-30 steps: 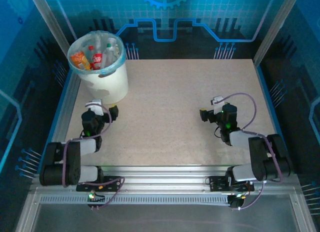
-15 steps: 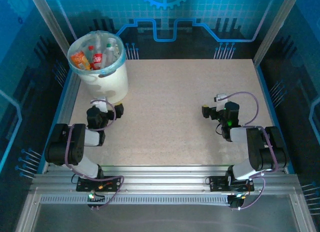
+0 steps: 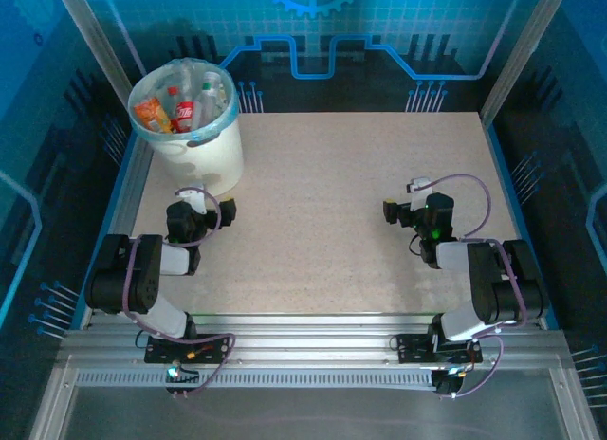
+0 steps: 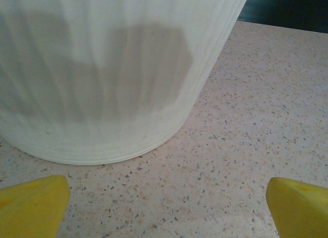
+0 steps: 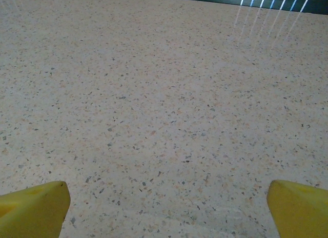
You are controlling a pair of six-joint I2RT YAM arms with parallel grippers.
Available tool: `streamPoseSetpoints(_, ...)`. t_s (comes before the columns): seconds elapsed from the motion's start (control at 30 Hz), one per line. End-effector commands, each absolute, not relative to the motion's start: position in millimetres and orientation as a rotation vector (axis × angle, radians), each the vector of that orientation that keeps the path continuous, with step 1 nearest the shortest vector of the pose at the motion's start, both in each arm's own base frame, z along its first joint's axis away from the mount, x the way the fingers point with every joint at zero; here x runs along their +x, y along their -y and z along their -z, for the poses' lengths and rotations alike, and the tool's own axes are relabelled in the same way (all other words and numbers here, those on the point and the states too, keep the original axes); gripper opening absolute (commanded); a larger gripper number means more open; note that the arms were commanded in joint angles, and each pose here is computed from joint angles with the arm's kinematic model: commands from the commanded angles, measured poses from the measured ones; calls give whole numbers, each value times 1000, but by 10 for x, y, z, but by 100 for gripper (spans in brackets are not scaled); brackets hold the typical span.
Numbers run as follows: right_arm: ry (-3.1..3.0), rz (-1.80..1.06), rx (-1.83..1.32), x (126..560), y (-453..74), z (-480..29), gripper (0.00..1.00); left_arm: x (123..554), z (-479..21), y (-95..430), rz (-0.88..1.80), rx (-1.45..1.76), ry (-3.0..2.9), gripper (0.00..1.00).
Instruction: Put the plastic bottles in the bin
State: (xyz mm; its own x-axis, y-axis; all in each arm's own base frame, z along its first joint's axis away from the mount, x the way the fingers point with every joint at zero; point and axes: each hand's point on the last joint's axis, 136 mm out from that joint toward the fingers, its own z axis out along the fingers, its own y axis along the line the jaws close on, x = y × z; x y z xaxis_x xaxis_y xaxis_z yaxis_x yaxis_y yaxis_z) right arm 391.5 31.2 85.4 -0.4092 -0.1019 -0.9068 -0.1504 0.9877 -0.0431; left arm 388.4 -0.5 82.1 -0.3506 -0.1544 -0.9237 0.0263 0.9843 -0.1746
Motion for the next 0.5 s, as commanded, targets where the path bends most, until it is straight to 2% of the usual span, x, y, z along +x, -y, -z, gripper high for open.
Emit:
streamPoseSetpoints(0.0,-1967,-45,-168,3972,-314,-936,100,3961,-972,108,198,-17,-1891,99)
streamPoseSetpoints(0.47,-1967,-41,-169,3969,-321,-933,100,3979,-962,59,146,-46,-1898,99)
